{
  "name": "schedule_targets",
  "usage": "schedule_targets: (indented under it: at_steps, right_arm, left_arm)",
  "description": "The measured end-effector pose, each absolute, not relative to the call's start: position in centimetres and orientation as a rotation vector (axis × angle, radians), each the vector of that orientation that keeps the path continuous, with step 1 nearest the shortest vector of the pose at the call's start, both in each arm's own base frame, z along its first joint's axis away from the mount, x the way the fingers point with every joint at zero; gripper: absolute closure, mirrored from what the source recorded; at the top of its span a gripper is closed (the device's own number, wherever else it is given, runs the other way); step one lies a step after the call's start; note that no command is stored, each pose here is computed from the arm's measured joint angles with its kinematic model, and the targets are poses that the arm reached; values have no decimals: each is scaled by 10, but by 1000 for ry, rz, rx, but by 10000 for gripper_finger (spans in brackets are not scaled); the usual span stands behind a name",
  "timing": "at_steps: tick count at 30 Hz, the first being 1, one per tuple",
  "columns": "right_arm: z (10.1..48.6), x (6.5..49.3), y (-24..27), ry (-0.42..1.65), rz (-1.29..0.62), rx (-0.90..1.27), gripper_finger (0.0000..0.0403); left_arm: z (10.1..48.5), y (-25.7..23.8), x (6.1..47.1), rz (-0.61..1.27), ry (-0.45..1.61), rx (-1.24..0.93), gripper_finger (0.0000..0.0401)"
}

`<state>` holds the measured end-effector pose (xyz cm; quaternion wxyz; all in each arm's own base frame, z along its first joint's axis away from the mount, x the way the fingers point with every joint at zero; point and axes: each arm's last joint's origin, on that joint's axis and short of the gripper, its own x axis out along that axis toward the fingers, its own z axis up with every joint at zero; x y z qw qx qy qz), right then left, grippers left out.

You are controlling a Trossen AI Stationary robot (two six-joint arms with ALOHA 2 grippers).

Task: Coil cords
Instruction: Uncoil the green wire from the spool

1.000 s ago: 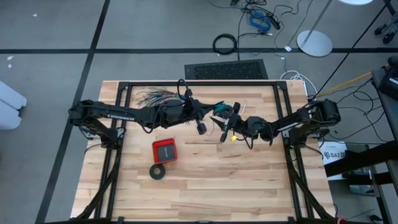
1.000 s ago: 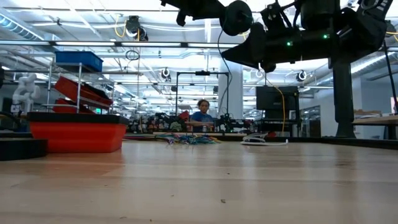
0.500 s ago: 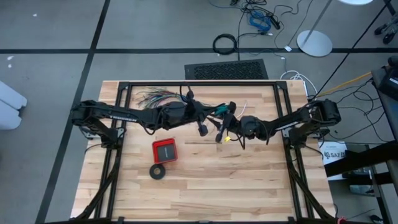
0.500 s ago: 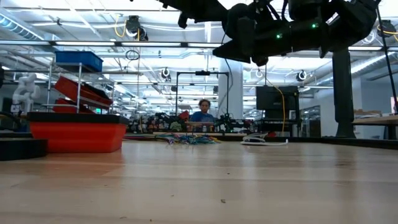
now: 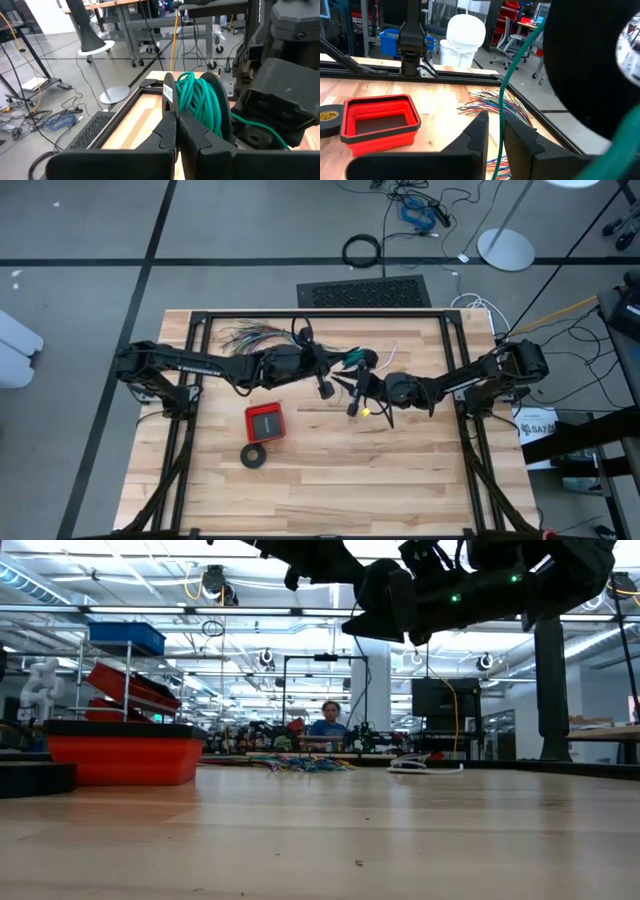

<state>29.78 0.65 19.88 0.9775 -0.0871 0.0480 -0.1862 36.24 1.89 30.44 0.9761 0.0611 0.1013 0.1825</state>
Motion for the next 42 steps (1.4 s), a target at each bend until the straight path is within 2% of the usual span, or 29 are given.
schedule_targets:
  at_steps: [9,17,26,29,36,42]
  right_arm:
    - [197,298,8,109,-372,-159,357]
    - [200,298,12,75,-357,-135,399]
    - [222,296,40,-28,-281,-144,402]
    - [234,288,48,-41,-318,-163,402]
    - [250,254,51,127,-557,-208,403]
    - [235,239,43,294,-603,-80,403]
  left_arm:
    - [303,19,362,378,218,126,397]
    - [302,20,363,387,224,129,397]
    - [284,22,366,454,343,205,397]
    - [280,23,364,470,400,235,397]
    - [281,23,363,502,404,250,397]
    - [288,23,365,507,335,256,397]
